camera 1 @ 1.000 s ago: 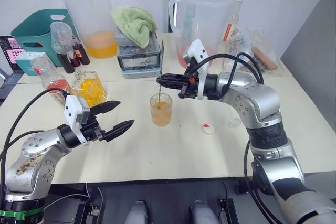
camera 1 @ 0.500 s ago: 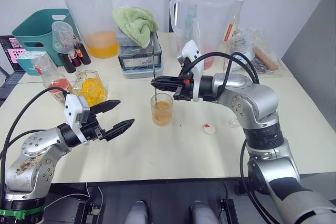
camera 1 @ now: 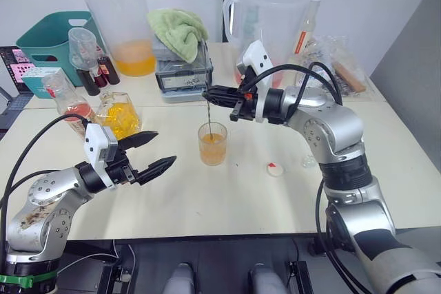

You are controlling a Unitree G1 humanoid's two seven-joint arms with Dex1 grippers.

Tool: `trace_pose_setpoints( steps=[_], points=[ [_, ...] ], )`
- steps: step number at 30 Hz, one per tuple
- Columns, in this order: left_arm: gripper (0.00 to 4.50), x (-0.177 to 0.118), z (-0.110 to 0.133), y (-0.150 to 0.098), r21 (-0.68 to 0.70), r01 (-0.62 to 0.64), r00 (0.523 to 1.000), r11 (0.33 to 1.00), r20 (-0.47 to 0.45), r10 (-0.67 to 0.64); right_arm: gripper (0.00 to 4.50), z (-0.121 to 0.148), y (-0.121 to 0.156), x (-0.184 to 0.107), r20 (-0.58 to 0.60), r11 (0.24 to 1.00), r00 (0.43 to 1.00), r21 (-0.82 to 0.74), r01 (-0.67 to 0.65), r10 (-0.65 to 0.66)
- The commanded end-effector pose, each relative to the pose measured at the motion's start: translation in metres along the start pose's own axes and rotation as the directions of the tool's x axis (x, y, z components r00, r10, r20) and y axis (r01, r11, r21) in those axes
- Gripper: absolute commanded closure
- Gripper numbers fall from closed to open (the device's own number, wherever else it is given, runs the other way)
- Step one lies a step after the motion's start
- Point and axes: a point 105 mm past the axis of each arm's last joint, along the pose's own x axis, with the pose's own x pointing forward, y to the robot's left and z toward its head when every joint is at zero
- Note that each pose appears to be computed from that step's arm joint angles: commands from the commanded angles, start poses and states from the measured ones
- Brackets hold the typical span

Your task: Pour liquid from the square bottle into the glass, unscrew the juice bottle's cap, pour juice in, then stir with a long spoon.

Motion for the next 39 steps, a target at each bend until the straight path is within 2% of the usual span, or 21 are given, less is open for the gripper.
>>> trace_pose_setpoints(
  steps=[1,8,16,21,25,29,33,35,39],
  points=[
    [0.04,0.0,0.013,0.0,0.044,0.004,1.0,0.999,0.022,-0.005,4.5,0.015,0.013,-0.005,0.041,0.998,0.997,-0.009,-0.059,0.059],
    [0.04,0.0,0.013,-0.001,0.044,0.004,1.0,0.999,0.023,-0.005,4.5,0.014,0.023,0.002,0.091,0.994,0.993,0.076,-0.076,0.069],
    [0.04,0.0,0.015,0.0,0.045,0.001,1.0,0.999,0.028,-0.002,4.5,0.007,-0.004,-0.002,0.115,0.995,0.992,0.088,0.043,-0.053],
    [0.04,0.001,0.014,-0.001,0.04,0.003,1.0,0.999,0.027,-0.004,4.5,0.022,-0.001,-0.014,0.145,0.998,0.989,0.06,0.005,-0.014],
    [0.04,0.001,0.013,-0.001,0.036,0.004,1.0,0.999,0.027,-0.005,4.5,0.041,0.008,-0.022,0.206,0.996,0.978,0.066,-0.055,0.041],
    [0.04,0.0,0.012,-0.001,0.031,0.003,1.0,1.0,0.027,-0.004,4.5,0.065,0.007,-0.035,0.288,0.992,0.957,0.111,-0.065,0.03],
    [0.04,-0.001,0.011,-0.001,0.029,0.004,1.0,1.0,0.026,-0.004,4.5,0.071,0.002,-0.045,0.298,0.989,0.955,0.145,-0.04,-0.005],
    [0.04,-0.003,0.011,-0.001,0.029,0.006,1.0,1.0,0.023,-0.007,4.5,0.077,-0.003,-0.054,0.307,0.974,0.951,0.223,-0.038,-0.033],
    [0.04,-0.007,0.009,-0.001,0.03,0.009,1.0,0.999,0.012,-0.01,4.5,0.073,-0.003,-0.072,0.2,0.945,0.979,0.327,-0.027,-0.042]
  ],
)
